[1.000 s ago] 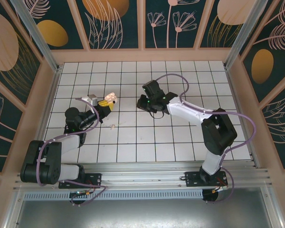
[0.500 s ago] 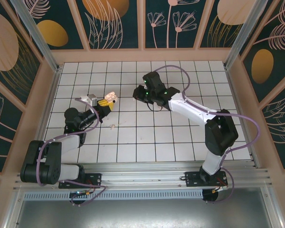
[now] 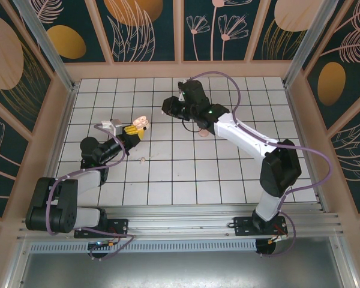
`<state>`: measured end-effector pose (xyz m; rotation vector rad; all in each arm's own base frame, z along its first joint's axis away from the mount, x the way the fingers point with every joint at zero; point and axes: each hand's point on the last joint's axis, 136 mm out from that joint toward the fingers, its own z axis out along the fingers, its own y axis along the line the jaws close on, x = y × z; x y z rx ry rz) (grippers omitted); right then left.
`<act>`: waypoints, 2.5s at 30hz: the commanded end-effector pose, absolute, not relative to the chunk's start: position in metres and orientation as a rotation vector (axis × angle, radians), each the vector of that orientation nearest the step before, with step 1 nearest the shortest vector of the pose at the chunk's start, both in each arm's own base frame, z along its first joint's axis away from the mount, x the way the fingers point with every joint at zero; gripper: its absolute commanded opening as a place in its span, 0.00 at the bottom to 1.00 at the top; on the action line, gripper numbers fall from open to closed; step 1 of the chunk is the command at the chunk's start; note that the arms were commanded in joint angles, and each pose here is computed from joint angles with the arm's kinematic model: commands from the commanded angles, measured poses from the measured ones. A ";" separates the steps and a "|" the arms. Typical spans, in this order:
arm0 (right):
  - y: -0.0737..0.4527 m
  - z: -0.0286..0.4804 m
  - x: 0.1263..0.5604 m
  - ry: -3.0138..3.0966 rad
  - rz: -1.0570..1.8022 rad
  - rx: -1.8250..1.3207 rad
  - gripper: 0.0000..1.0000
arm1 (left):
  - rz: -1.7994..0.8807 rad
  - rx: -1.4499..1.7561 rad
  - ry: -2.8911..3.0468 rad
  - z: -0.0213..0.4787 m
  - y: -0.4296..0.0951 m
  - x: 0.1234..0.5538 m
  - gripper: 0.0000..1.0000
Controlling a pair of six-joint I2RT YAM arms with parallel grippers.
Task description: Insert the wireless bluetooth earbuds into the charging case
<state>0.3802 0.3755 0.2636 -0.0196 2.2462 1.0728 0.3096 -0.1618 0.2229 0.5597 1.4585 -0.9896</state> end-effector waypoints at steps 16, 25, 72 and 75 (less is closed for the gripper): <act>0.420 0.337 0.336 1.956 1.229 -0.387 0.18 | -0.960 0.674 1.381 0.243 -0.166 0.308 0.02; 0.418 0.329 0.322 1.960 1.236 -0.414 0.18 | -0.953 0.666 1.382 0.244 -0.165 0.309 0.02; 0.420 0.291 0.320 2.065 1.018 -0.511 0.17 | -0.952 0.663 1.340 0.261 -0.165 0.309 0.01; 0.419 0.290 0.318 2.067 1.005 -0.521 0.17 | -0.952 0.665 1.340 0.261 -0.165 0.309 0.02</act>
